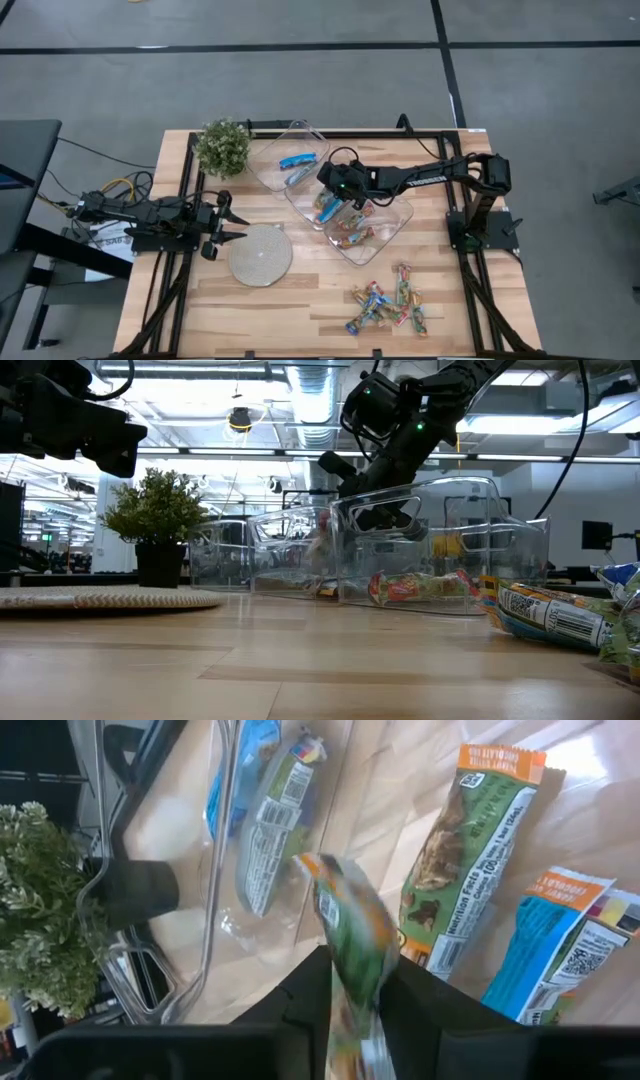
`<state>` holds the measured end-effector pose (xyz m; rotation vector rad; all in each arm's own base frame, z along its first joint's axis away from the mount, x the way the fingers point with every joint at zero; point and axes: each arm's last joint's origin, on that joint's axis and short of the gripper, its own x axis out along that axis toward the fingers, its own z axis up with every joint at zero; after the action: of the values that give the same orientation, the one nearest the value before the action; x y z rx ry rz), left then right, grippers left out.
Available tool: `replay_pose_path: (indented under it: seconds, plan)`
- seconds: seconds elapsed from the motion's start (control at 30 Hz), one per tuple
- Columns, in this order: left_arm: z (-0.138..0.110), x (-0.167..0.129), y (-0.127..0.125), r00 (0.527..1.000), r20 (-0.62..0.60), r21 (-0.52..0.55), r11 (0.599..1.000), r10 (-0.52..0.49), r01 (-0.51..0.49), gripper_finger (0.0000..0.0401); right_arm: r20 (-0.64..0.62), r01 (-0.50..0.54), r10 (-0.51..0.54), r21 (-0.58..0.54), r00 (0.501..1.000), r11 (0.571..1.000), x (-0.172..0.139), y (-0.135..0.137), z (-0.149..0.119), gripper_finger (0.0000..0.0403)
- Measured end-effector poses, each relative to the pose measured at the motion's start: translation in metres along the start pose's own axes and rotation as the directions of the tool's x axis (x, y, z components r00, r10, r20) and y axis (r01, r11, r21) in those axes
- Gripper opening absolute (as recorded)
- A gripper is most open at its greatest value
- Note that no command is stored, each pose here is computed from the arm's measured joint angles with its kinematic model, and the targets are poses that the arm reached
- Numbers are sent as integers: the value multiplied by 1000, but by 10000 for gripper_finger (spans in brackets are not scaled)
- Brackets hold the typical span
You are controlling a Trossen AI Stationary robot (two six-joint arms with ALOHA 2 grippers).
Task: Pick and place Granola Bars by type
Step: Put the yellow granola bar into the middle transparent bin
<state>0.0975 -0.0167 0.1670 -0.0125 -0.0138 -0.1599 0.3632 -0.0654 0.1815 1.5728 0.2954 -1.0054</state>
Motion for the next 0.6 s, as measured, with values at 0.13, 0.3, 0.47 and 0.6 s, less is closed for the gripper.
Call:
replay_pose_path:
  seconds: [0.13,0.3,0.47,0.6]
  plan:
    - [0,0,0,1000,0,0,1000,0,0,138,0,0,0,0,1000,1000,0,0,0,77]
    - [0,0,0,1000,0,0,1000,0,0,138,0,0,0,0,1000,1000,0,0,0,77]
    - [0,0,0,1000,0,0,1000,0,0,138,-1,-3,3,0,1000,1000,0,0,0,77]
    - [0,0,0,1000,0,0,1000,0,0,138,-12,-35,34,-30,999,999,-2,3,-1,77]
